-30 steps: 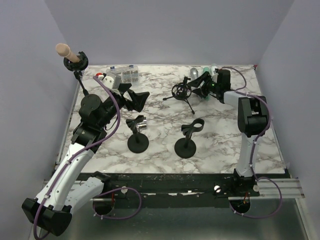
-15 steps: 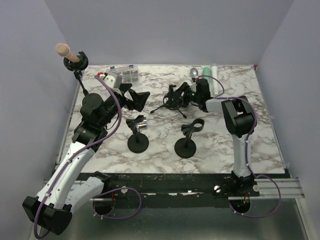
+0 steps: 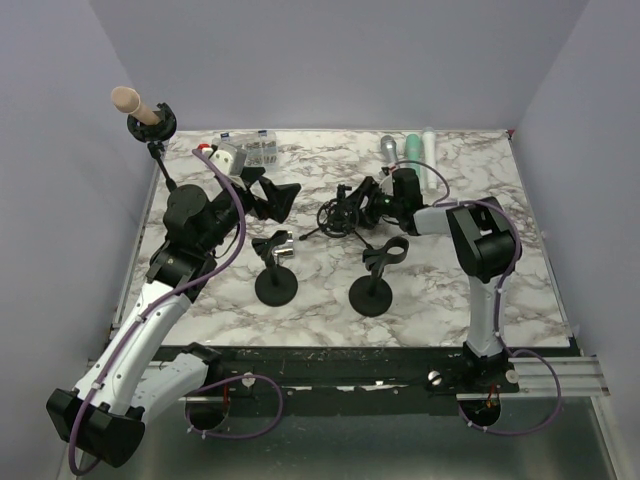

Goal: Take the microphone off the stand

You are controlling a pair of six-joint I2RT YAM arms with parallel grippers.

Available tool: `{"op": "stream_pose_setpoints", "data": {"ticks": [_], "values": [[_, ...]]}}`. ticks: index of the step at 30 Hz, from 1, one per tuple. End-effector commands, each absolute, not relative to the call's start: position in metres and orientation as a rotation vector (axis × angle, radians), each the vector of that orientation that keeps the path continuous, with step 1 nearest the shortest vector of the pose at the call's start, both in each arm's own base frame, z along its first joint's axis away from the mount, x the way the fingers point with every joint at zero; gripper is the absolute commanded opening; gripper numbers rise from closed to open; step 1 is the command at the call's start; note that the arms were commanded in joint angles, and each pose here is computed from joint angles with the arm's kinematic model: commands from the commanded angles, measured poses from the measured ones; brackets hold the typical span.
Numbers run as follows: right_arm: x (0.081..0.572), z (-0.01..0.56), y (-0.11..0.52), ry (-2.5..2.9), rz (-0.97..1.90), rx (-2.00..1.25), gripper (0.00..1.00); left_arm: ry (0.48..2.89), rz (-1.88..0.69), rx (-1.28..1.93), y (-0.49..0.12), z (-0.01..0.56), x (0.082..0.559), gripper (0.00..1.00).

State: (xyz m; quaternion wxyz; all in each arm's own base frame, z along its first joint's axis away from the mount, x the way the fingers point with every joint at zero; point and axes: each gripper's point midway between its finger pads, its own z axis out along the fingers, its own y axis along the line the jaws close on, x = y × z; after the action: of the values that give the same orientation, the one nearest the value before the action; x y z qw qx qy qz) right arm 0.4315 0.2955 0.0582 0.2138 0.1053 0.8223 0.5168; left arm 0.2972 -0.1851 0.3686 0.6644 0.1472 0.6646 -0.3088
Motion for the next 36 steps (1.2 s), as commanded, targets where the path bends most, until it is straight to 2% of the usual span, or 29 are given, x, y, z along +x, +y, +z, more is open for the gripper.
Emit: {"op": "stream_pose_setpoints", "data": {"ticks": [1,10,16,22,29,36], "values": [[0.438,0.080,0.295,2.293,1.345,0.174,0.71,1.496,-0.624,0.326,-0.178,0.365,0.300,0.97],[0.468,0.135,0.245,2.200,1.184,0.155,0.94,1.571,-0.538,0.157,-0.144,0.388,0.294,0.97],[0.465,0.152,0.215,2.240,0.923,0.040,0.98,1.699,-0.394,0.015,-0.095,0.395,0.272,0.97],[0.450,0.181,0.199,2.183,0.822,-0.010,0.99,1.658,-0.259,-0.128,-0.042,0.430,0.257,0.99],[0.435,0.208,0.198,2.085,0.843,-0.064,0.99,1.613,-0.127,-0.380,0.026,0.453,0.301,0.99],[0.432,0.218,0.190,2.043,0.788,-0.076,0.99,1.529,-0.017,-0.534,0.078,0.440,0.358,0.98]]}}
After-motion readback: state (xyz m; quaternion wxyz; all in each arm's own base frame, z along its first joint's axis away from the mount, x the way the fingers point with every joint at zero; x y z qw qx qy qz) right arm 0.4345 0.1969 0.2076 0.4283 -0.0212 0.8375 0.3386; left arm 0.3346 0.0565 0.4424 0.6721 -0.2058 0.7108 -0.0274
